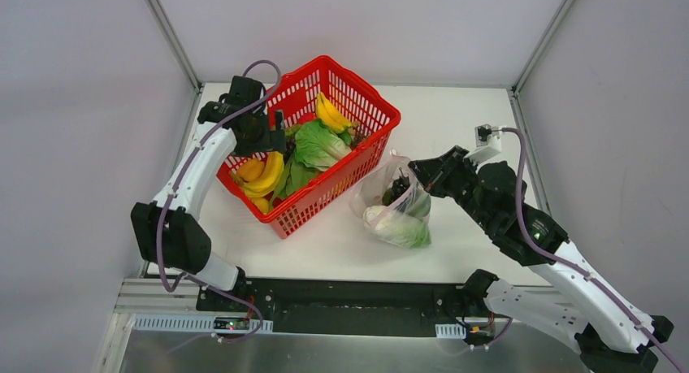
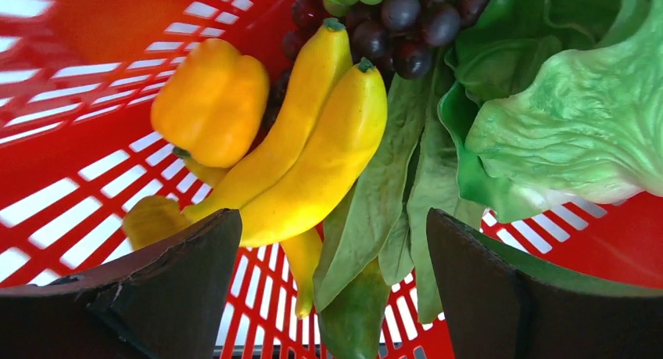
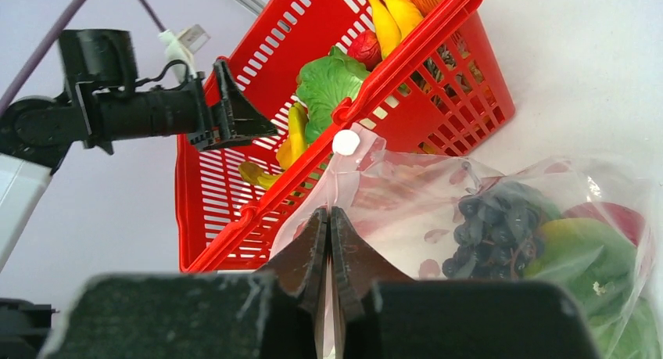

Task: Place the food in the zip-top bag and seal the zipper
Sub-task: Move the bin to the center of the board.

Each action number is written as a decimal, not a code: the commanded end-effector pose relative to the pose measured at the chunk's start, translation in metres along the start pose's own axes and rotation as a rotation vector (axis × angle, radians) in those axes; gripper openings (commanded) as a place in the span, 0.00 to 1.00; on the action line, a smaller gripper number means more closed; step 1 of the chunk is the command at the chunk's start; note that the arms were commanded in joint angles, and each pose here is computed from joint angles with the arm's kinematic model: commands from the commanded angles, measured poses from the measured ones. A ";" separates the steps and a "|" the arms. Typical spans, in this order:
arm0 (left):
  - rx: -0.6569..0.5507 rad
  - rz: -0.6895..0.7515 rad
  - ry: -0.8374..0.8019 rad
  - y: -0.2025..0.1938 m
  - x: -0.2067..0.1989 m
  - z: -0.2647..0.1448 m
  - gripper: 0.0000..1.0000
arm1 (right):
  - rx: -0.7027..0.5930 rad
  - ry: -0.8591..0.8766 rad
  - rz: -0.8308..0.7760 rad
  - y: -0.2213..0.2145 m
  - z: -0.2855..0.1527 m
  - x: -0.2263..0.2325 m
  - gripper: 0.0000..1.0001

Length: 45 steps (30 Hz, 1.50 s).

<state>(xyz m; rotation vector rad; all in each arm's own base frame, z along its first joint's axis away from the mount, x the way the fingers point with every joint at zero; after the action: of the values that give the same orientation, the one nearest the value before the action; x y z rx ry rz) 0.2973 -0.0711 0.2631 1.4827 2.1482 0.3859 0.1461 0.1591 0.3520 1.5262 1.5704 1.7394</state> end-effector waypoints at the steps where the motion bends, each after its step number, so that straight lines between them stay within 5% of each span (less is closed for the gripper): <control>1: 0.031 0.037 -0.108 0.006 -0.012 0.005 0.90 | -0.040 0.060 0.010 0.014 -0.001 0.012 0.04; 7: 0.055 -0.017 -0.200 0.023 -0.036 0.032 0.79 | -0.011 0.060 0.019 0.008 0.002 0.012 0.04; 11: 0.129 -0.078 -0.217 0.025 -0.045 0.062 0.58 | -0.020 0.034 0.023 0.007 0.003 0.009 0.04; 20: 0.205 -0.175 -0.221 0.012 -0.053 0.117 0.50 | -0.015 0.014 0.023 0.006 0.004 0.007 0.04; 24: 0.200 -0.118 -0.249 -0.005 -0.063 0.112 0.30 | -0.011 0.006 0.022 0.005 0.005 0.006 0.04; 27: 0.191 -0.111 -0.259 -0.010 -0.063 0.102 0.06 | -0.012 0.008 0.025 0.006 0.004 0.006 0.04; 29: 0.173 -0.106 -0.270 -0.010 -0.061 0.091 0.00 | -0.013 0.008 0.026 0.006 0.002 0.006 0.05; 36: 0.205 -0.002 -0.410 -0.028 -0.070 0.041 0.00 | -0.030 -0.001 0.037 0.007 -0.004 0.002 0.04; 45: 0.330 0.143 -0.379 -0.091 -0.074 0.026 0.00 | -0.033 0.001 0.040 0.008 -0.005 0.002 0.05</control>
<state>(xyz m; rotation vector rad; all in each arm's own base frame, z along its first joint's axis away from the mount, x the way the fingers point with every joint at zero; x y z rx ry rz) 0.3058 -0.1573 0.2118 1.6063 1.9028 -0.0274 0.1435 0.1569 0.3495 1.5543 1.5740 1.7299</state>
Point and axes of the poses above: each gripper's point midway between its finger pads, its own z axis out along the fingers, its own x axis along the line the jaws close on, y = z × x, the point moved 7 cm from there along -z, back along the fingers, and after that the axes turned 15 degrees about -z, right-handed, at the moved point
